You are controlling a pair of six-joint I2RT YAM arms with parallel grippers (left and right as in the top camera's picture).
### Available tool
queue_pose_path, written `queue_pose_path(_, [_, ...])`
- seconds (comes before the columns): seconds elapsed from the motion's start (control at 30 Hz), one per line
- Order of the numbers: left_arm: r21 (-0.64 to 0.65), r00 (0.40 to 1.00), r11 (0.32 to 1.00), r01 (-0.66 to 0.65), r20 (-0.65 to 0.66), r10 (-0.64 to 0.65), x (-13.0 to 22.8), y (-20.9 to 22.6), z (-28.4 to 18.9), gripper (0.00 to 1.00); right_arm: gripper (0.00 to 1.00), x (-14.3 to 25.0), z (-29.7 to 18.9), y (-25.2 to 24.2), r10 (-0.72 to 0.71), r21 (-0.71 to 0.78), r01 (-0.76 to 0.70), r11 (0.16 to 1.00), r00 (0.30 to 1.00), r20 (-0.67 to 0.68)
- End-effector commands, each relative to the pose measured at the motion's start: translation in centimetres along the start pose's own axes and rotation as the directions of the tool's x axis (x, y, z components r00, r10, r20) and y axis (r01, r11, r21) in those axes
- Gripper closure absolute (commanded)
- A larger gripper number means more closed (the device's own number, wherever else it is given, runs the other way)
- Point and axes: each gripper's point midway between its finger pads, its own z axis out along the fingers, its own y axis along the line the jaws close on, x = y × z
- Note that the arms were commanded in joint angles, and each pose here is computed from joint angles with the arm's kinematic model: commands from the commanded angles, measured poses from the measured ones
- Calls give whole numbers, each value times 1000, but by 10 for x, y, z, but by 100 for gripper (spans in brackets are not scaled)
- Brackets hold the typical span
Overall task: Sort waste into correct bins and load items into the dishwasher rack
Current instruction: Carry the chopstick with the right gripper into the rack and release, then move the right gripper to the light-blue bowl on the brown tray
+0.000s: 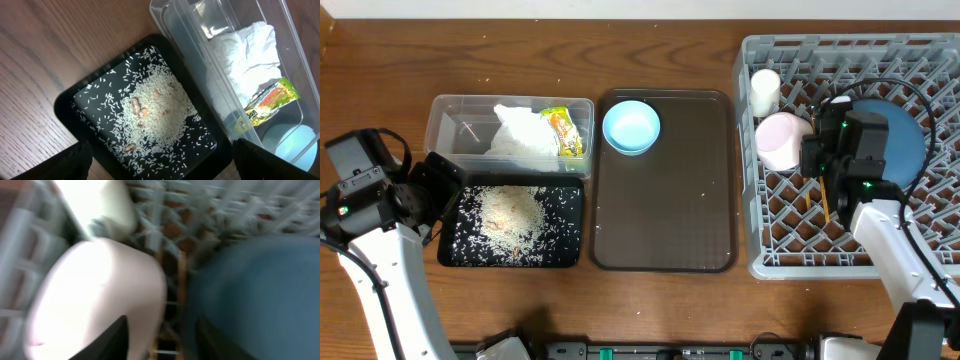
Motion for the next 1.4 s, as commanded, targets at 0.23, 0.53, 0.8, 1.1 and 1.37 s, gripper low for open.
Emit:
queue_pose_path(0.23, [2,1000,1000,-3,17,3,-5,-1,-4,8,73,-63,-55,91,53,-394,-4,919,992,114])
queue_pose_path(0.53, [2,1000,1000,-3,18,3,-5,-1,-4,8,76,-135,-131,166,-103,-431,155,889,984,143])
queue_pose_path(0.8, [2,1000,1000,-3,18,3,-5,-1,-4,8,73,-150,-150,254,-236,-452,326,830,940,246])
queue_pose_path(1.1, [2,1000,1000,-3,18,3,-5,-1,-4,8,60,-87,-79,352,-518,-478,578,661,813,266])
queue_pose_path(1.37, [2,1000,1000,-3,18,3,-5,-1,-4,8,58,-39,-8,381,-627,-454,648,612,747,221])
